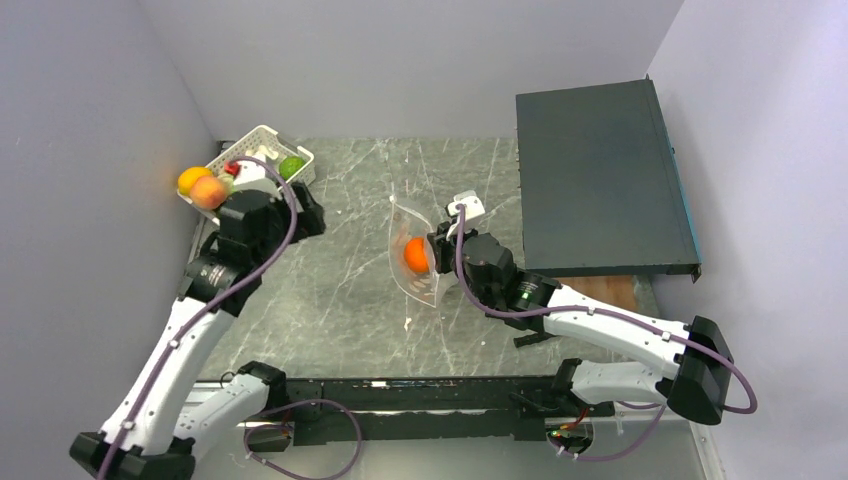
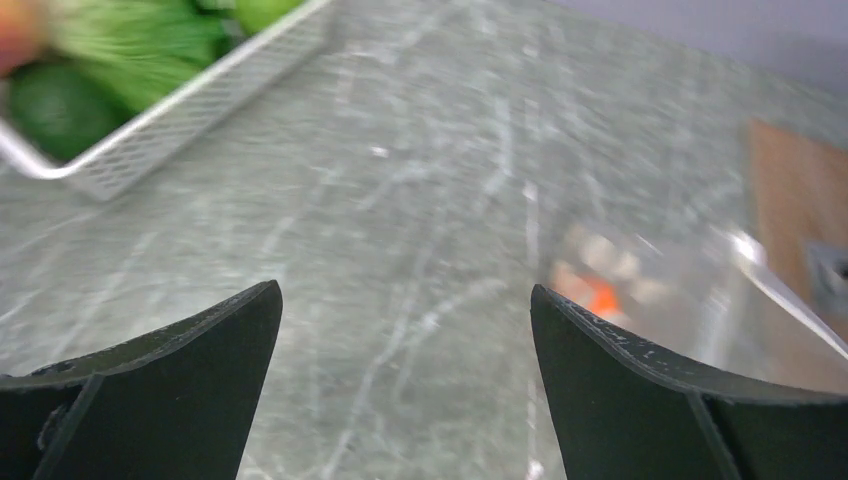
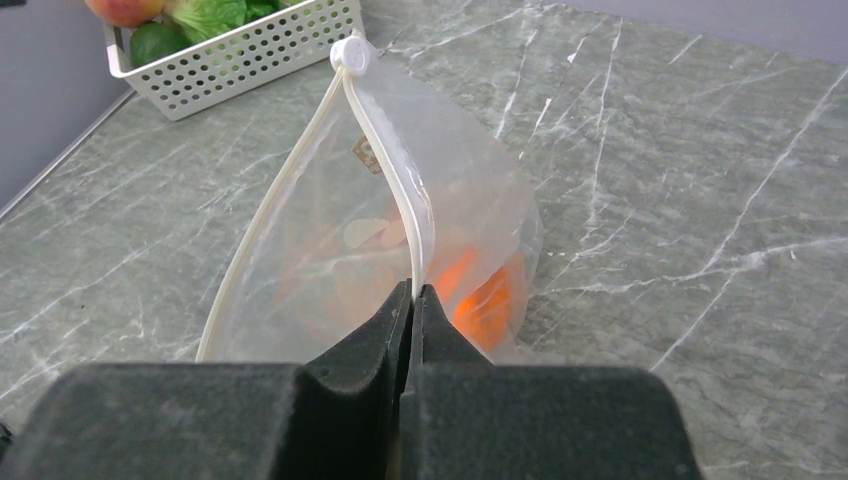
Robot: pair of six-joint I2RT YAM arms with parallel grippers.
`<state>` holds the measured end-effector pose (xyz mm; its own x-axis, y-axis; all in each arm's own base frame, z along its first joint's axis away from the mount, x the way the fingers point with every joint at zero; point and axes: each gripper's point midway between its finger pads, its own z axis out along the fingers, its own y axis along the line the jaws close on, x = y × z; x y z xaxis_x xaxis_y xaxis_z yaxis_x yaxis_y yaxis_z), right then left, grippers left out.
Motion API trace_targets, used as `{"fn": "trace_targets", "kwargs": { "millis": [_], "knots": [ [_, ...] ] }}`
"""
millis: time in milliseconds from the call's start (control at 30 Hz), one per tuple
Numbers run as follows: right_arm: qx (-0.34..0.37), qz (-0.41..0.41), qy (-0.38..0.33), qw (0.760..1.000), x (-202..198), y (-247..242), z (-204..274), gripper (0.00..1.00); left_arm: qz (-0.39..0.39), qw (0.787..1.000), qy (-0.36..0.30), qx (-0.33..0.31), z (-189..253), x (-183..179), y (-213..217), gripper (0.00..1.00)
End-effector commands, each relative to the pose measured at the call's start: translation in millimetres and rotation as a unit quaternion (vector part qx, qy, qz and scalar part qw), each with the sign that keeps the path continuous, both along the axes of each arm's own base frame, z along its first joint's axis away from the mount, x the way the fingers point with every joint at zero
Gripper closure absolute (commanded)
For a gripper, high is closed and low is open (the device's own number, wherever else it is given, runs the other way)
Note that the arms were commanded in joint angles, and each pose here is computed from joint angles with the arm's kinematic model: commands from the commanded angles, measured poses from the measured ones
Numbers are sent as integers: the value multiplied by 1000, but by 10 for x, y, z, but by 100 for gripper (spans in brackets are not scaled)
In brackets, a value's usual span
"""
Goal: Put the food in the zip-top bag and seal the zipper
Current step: Pick up the fake vegetable from the bin.
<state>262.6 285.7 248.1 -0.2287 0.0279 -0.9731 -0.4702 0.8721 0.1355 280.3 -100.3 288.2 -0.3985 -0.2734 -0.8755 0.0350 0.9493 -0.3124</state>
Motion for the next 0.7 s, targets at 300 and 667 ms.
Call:
{"fn": "trace_targets", "kwargs": {
  "millis": [300, 667],
  "knots": [
    [16, -23, -24, 999, 82, -25, 161, 100, 346, 921, 120, -131, -334, 1472, 1252, 0],
    [22, -21, -27, 999, 59, -44, 215, 100, 479, 856, 132, -140, -945, 2240, 2073, 0]
  ]
}}
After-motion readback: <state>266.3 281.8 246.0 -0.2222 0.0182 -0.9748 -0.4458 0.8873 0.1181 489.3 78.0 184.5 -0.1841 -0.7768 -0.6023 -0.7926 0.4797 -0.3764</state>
